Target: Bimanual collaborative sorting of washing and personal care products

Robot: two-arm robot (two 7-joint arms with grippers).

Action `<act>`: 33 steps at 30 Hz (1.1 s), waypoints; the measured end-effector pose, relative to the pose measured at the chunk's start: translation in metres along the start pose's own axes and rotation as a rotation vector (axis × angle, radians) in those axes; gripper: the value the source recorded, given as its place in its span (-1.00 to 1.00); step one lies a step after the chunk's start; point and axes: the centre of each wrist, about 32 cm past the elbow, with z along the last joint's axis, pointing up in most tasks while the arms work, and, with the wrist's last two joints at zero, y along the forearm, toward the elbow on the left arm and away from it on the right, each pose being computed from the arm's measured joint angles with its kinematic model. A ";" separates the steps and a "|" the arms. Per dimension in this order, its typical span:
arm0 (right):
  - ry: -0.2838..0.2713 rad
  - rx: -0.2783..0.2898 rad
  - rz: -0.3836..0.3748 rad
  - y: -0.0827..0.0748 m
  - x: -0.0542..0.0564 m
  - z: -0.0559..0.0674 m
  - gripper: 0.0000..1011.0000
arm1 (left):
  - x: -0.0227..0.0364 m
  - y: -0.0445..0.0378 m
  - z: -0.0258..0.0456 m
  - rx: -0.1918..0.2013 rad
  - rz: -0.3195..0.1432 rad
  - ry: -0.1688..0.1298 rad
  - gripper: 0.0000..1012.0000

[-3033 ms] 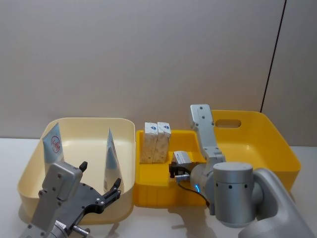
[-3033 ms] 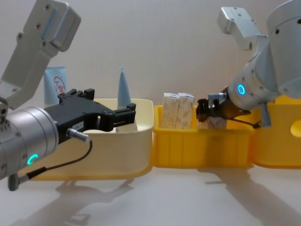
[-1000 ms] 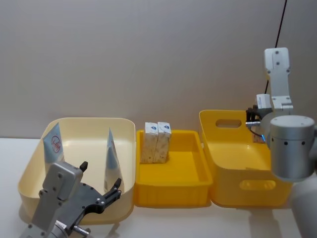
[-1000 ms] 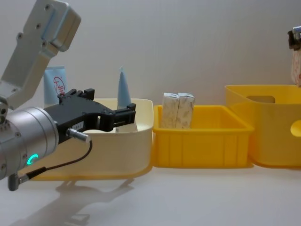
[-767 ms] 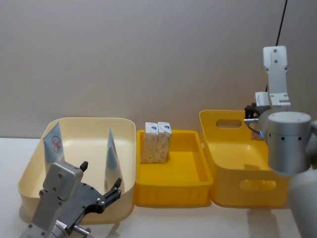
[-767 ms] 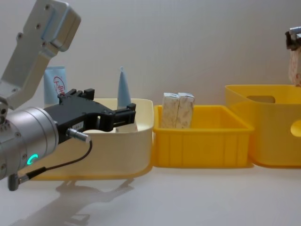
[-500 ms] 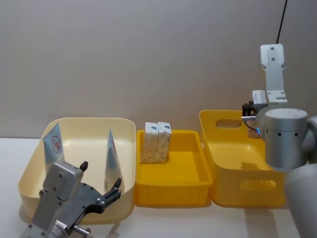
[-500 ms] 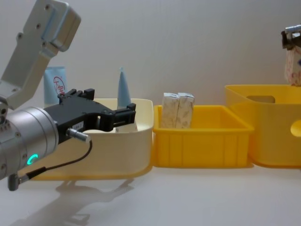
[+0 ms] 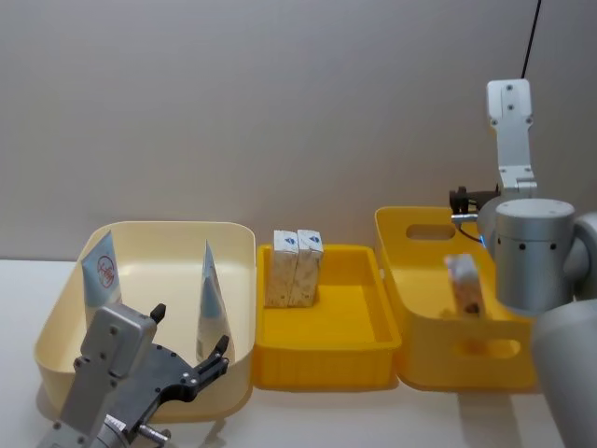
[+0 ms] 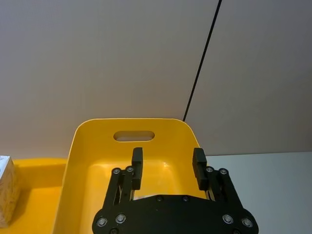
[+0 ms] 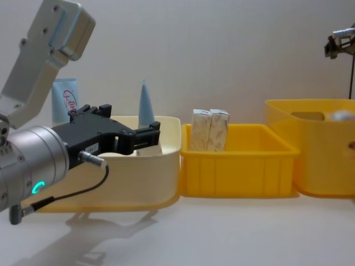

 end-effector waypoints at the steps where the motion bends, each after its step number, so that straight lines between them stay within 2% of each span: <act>1: 0.000 -0.001 0.000 0.000 0.000 0.000 0.28 | 0.0000 0.0000 0.0000 0.000 0.000 0.000 0.98; 3: 0.000 -0.001 0.001 0.001 0.000 0.000 0.35 | 0.0000 0.0000 0.0000 0.000 0.000 0.000 0.98; 5: 0.000 -0.001 0.001 0.001 0.000 0.000 0.55 | 0.0000 0.0000 0.0000 0.000 0.000 0.000 0.98; 7: 0.001 -0.001 0.001 0.001 0.000 0.001 0.61 | 0.0000 0.0000 0.0000 0.000 0.000 0.000 0.98; 8: 0.001 -0.001 0.001 0.001 0.000 0.001 0.71 | 0.0000 0.0000 0.0000 0.000 0.000 0.000 0.98; 9: 0.001 -0.001 0.001 0.001 0.000 0.001 0.71 | 0.0000 0.0000 0.0000 0.000 0.000 0.000 0.98; 12: 0.001 -0.001 0.001 0.002 0.000 0.001 0.91 | 0.0000 0.0000 0.0000 0.000 0.000 0.000 0.98; 14: 0.001 -0.001 0.001 0.002 0.000 0.001 0.97 | 0.0000 0.0000 0.0000 0.000 0.000 0.000 0.98; 19: 0.002 -0.001 0.002 0.002 -0.001 0.001 0.98 | 0.0003 -0.0002 0.0003 -0.001 0.000 0.000 0.98; 23: 0.002 -0.001 0.002 0.002 -0.001 0.001 0.98 | 0.0020 -0.0025 0.0032 -0.007 -0.004 -0.003 0.98; 27: 0.002 -0.001 0.003 0.002 -0.001 0.001 0.98 | 0.0052 -0.0083 0.0080 -0.017 -0.014 -0.007 0.98; 33: 0.002 -0.002 0.003 0.002 -0.001 0.001 0.98 | 0.0079 -0.0160 0.0107 -0.024 -0.018 -0.005 0.98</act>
